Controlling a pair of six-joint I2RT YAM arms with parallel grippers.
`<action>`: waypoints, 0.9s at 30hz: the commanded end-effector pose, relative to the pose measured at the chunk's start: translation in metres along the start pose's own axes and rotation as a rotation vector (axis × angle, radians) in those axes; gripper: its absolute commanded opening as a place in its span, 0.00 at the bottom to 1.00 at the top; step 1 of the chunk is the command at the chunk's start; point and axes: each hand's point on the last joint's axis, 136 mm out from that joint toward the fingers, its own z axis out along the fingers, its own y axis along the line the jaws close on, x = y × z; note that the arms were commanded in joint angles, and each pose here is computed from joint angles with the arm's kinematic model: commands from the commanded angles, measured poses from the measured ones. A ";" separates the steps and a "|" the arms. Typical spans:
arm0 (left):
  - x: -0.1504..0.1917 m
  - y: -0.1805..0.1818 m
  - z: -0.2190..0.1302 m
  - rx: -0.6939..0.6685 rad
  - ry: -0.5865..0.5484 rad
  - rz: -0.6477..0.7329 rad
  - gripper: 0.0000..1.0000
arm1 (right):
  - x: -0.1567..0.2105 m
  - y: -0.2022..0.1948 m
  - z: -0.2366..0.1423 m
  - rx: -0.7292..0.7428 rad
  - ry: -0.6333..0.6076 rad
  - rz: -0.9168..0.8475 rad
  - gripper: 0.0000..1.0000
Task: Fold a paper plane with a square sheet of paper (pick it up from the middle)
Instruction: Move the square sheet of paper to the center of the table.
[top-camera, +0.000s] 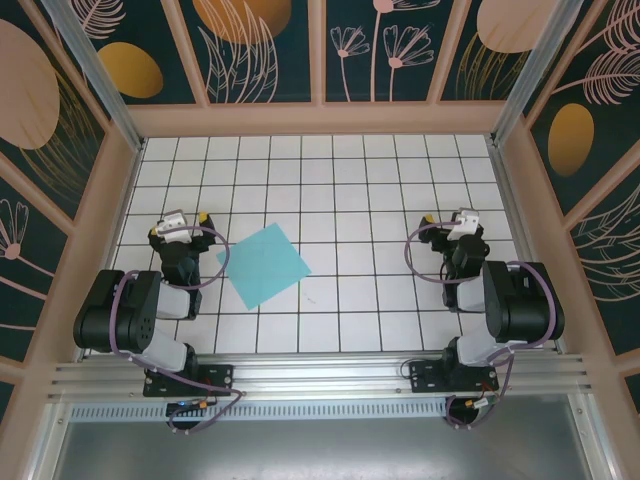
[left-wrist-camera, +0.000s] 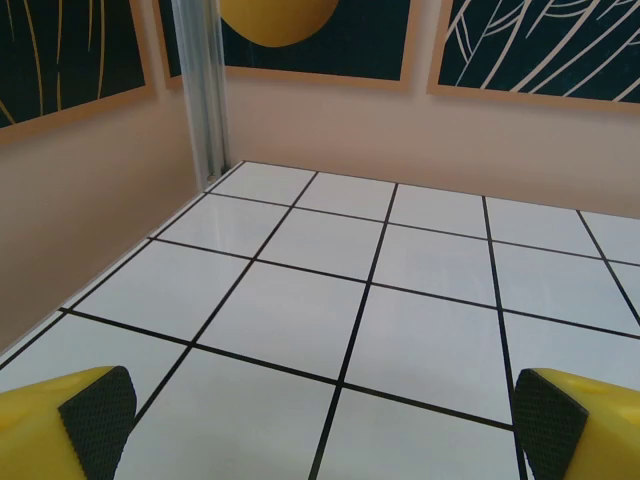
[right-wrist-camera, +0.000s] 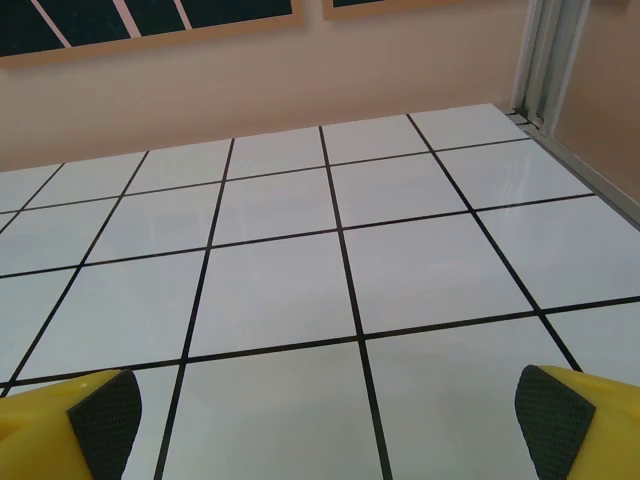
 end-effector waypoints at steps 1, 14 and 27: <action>-0.011 -0.002 0.003 0.011 -0.029 -0.011 0.99 | -0.012 0.002 0.003 -0.018 -0.037 0.009 0.99; -0.011 -0.002 0.002 0.014 -0.031 -0.010 0.99 | -0.012 0.003 0.004 -0.033 -0.036 0.008 0.99; -0.032 0.007 -0.024 0.003 -0.113 -0.048 0.99 | -0.021 0.013 0.009 -0.054 0.013 -0.019 0.99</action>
